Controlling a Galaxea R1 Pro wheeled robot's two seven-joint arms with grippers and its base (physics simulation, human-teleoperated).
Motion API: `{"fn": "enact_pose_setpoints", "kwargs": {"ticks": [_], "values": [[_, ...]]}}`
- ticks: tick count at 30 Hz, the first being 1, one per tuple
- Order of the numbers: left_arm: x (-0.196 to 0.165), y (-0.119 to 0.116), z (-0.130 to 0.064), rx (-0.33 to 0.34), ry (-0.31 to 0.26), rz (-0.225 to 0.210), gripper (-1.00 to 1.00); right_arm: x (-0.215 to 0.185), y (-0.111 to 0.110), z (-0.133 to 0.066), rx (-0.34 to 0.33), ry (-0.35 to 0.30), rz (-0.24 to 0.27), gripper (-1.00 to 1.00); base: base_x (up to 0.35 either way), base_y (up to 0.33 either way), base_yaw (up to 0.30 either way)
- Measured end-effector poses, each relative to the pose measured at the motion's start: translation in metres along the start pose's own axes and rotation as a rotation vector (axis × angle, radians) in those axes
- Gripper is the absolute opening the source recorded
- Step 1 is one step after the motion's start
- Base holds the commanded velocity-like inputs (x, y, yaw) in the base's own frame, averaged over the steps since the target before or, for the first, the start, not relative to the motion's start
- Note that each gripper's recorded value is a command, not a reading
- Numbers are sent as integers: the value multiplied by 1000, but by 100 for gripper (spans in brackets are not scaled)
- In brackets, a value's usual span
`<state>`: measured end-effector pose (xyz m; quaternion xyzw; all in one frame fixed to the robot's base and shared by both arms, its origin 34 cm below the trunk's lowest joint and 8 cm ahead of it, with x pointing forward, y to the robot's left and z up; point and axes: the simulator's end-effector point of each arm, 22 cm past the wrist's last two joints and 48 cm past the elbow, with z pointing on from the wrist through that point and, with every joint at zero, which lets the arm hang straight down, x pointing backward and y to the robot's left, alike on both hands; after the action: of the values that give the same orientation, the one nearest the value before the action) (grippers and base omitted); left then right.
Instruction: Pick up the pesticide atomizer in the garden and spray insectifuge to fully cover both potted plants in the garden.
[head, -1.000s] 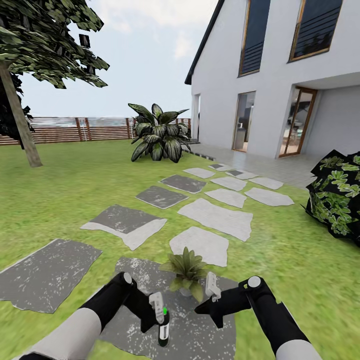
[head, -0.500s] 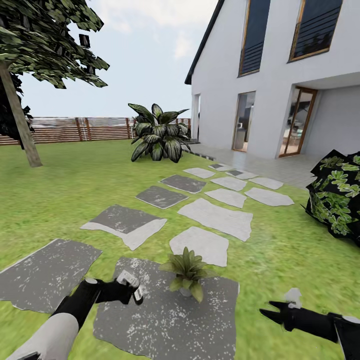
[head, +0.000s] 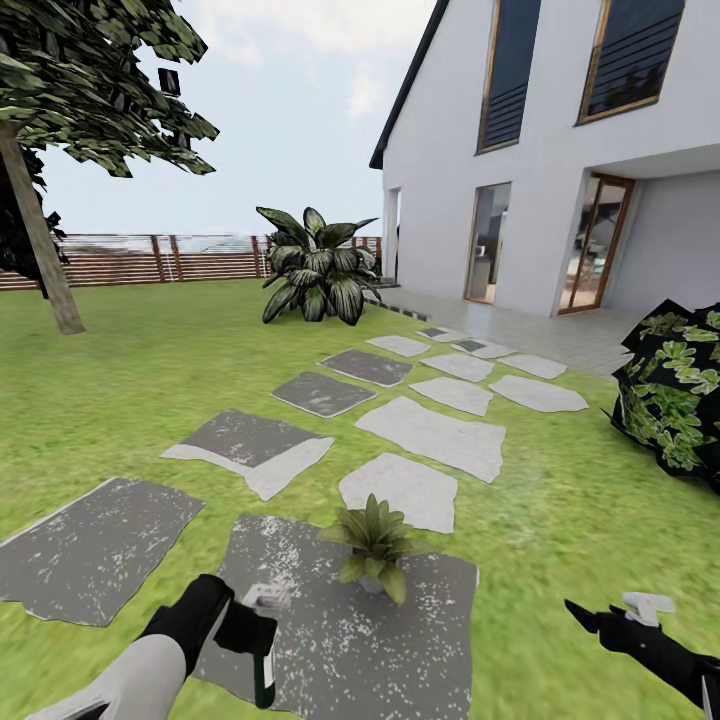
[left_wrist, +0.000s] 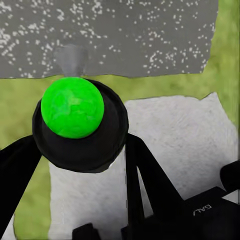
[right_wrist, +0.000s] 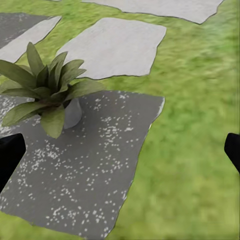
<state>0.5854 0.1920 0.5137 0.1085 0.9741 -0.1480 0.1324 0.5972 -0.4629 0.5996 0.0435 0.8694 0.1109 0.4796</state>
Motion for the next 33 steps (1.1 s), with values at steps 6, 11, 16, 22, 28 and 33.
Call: {"fn": "enact_pose_setpoints", "kwargs": {"ticks": [6,11,16,22,28,33], "values": [[4,4,-1,0,15,-22,-100,0,-2,-1,4,1,-1,100,48,0,0],[20,19,-7,-18,76,-79,-100,0,-2,-1,3,1,-1,100,249,0,0],[25,19,-7,-19,97,-89,-100,2,-1,-1,1,5,5,100,335,0,-2],[27,19,-5,-19,105,-92,-100,5,-2,0,3,12,8,100,337,0,-115],[28,19,-5,-18,108,-93,-100,5,-4,-1,7,13,8,100,333,0,-22],[29,19,-5,-20,115,-95,-100,4,-6,-2,10,11,11,100,251,0,0]]}}
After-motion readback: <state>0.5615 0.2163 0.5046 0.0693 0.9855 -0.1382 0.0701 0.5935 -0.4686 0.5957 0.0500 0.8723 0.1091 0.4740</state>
